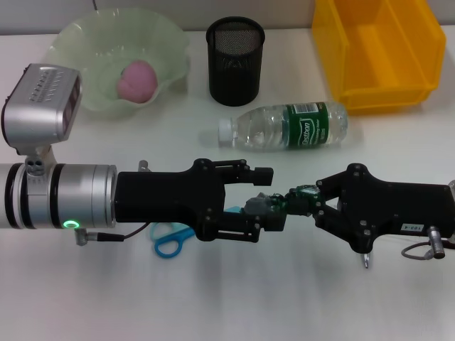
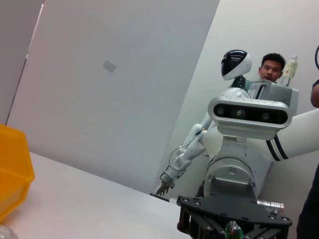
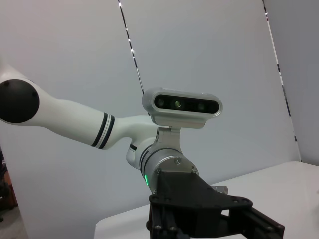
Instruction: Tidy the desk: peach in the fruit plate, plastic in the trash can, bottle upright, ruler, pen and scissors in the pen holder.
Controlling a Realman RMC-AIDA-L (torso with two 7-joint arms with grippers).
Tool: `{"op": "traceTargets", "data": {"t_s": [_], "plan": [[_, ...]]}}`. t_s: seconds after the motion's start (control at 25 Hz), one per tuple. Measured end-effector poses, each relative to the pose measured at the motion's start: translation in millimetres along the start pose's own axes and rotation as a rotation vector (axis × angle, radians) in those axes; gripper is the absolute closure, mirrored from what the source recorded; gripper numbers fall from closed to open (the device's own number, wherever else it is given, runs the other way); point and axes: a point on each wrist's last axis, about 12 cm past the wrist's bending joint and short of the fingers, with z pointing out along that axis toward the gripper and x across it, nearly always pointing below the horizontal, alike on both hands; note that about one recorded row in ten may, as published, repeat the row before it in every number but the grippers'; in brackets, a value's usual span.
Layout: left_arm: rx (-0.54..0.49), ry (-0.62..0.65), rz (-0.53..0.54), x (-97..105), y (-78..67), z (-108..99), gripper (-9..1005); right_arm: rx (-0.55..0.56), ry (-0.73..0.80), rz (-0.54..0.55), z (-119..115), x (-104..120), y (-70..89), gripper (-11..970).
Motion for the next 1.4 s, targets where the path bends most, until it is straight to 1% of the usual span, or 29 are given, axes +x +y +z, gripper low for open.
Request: {"op": "traceTargets", "data": {"t_s": [0.24,0.36,0.4,0.52,0.56,0.6,0.64,0.68,0.72,0.76,0.88,0.92,1.0,1.08,1.28,1.4], "plan": [[-0.01,-0.011,-0.001,0.9,-0.2,-1.5,209,0.0,0.001,-0.001,-0.3,-0.1,-0.1,952],[-0.043,-0.028,0.022,3.7,0.4,-5.6,193,0.003,0.001,-0.01,-0.8,0.5,0.1,952],[-0.079,-0.041,0.049,7.0,1.0,-10.7,188,0.011,0.002,-0.015,-1.8,1.3,-0.1,952],[-0.132,-0.064,0.097,13.1,0.1,-19.6,188,0.027,0.005,-0.016,-3.7,2.3,-0.9,952],[-0.149,-0.071,0.116,15.6,-1.0,-22.9,188,0.035,0.006,-0.017,-4.3,2.6,-1.5,953],[-0.183,-0.083,0.169,21.8,-3.8,-29.0,188,0.058,0.007,-0.018,-6.2,3.3,-3.3,953],[-0.183,-0.083,0.169,21.8,-3.8,-29.0,188,0.058,0.007,-0.018,-6.2,3.3,-3.3,953],[-0.215,-0.087,0.197,28.4,-6.1,-33.2,188,0.088,0.004,-0.019,-8.6,3.4,-5.9,953],[-0.215,-0.087,0.197,28.4,-6.1,-33.2,188,0.088,0.004,-0.019,-8.6,3.4,-5.9,953],[-0.238,-0.09,0.206,34.0,-7.8,-35.8,188,0.103,0.002,-0.019,-9.8,3.5,-7.1,953],[-0.271,-0.093,0.213,41.3,-9.6,-39.2,188,0.144,0.003,-0.018,-12.3,4.5,-10.6,953],[-0.312,-0.094,0.217,47.9,-11.2,-43.9,188,0.15,0.004,-0.018,-12.5,4.7,-11.2,953],[-0.33,-0.094,0.216,51.0,-11.8,-45.9,188,0.165,0.006,-0.019,-13.0,5.0,-12.8,954],[-0.375,-0.097,0.215,60.9,-14.5,-47.7,188,0.182,0.006,-0.018,-12.2,5.5,-14.6,954],[-0.387,-0.101,0.221,63.2,-14.4,-45.6,188,0.192,0.001,-0.022,-11.1,4.6,-16.2,954],[-0.391,-0.11,0.219,62.1,-13.4,-44.7,188,0.255,-0.051,-0.051,-11.8,1.8,-20.9,954]]}}
